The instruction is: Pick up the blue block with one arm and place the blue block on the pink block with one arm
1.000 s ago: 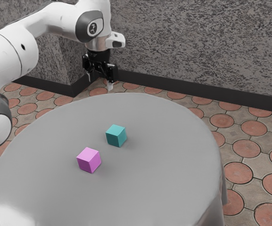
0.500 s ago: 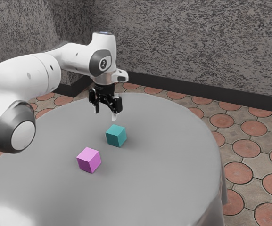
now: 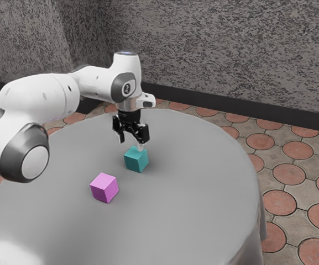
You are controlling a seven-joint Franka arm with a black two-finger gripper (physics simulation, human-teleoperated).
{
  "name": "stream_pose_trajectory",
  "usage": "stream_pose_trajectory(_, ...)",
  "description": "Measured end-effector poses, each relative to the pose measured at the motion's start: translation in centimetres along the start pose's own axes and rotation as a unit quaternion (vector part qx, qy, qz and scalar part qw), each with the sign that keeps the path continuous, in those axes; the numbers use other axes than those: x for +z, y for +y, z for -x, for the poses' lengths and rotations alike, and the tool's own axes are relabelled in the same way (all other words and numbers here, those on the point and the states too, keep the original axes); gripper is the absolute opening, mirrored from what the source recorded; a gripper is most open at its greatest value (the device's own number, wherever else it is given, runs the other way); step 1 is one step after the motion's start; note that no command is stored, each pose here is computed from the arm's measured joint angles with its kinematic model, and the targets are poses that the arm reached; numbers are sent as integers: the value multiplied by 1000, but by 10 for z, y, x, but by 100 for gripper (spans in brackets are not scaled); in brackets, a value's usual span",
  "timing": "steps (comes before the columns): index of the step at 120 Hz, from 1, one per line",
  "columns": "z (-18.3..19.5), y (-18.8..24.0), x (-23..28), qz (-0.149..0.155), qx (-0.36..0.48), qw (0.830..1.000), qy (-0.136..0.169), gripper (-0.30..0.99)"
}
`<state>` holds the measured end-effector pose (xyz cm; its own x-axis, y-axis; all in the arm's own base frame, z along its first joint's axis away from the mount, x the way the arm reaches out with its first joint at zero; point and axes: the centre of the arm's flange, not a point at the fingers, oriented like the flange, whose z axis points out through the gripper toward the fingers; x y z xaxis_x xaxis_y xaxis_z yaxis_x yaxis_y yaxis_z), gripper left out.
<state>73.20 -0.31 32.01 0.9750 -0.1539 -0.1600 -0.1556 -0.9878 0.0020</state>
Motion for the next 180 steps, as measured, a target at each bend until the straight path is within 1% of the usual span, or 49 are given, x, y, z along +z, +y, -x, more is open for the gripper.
stream_pose_trajectory(26,-4,-1,23,6,6,1000,-10,69)
stream_pose_trajectory(51,-7,-3,34,6,12,1000,-9,69)
stream_pose_trajectory(75,-14,-1,44,9,18,1000,2,69)
stream_pose_trajectory(98,-17,-5,54,9,18,1000,5,69)
stream_pose_trajectory(119,-19,-5,57,9,21,1000,10,69)
stream_pose_trajectory(149,-21,-3,56,16,22,999,20,69)
stream_pose_trajectory(165,-22,-4,55,20,20,999,23,66)
stream_pose_trajectory(180,-22,-4,56,26,18,999,26,55)
